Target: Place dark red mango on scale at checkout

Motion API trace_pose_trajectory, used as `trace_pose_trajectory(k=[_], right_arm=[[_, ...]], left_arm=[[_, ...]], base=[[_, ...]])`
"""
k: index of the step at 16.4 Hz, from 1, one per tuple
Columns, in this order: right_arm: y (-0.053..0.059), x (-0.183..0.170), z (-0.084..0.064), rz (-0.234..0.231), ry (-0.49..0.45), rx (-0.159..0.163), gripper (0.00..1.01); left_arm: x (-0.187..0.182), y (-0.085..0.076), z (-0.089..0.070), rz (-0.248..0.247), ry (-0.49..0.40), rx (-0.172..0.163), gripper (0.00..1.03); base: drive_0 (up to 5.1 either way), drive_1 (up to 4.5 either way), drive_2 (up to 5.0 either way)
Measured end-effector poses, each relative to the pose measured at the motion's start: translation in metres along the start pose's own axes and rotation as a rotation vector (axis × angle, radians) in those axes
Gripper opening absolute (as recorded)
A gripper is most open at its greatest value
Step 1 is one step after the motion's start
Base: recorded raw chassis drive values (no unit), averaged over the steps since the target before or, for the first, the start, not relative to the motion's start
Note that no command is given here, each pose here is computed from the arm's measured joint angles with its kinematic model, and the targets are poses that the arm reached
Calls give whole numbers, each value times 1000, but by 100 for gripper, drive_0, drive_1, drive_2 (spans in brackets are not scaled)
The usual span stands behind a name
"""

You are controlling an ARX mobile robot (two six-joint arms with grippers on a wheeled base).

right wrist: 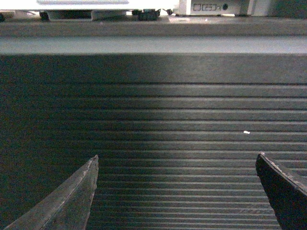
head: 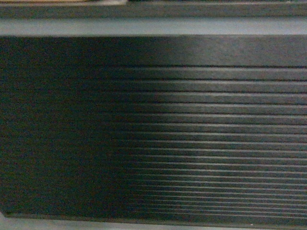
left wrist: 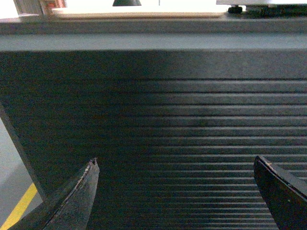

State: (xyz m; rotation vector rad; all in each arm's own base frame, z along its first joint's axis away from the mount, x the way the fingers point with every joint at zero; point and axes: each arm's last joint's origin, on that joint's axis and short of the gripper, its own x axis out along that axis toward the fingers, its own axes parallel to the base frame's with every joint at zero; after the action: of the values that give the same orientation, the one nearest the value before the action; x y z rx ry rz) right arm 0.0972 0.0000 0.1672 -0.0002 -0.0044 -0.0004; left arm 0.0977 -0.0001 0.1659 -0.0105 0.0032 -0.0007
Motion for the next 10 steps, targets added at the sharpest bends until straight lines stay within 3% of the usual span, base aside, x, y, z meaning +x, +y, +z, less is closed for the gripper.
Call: trace_pose_trajectory(k=[10], right_arm=[[0,0,0,-1,4,0,98]], left_arm=[[0,0,0,0,4,0,98]], base=[[0,0,0]])
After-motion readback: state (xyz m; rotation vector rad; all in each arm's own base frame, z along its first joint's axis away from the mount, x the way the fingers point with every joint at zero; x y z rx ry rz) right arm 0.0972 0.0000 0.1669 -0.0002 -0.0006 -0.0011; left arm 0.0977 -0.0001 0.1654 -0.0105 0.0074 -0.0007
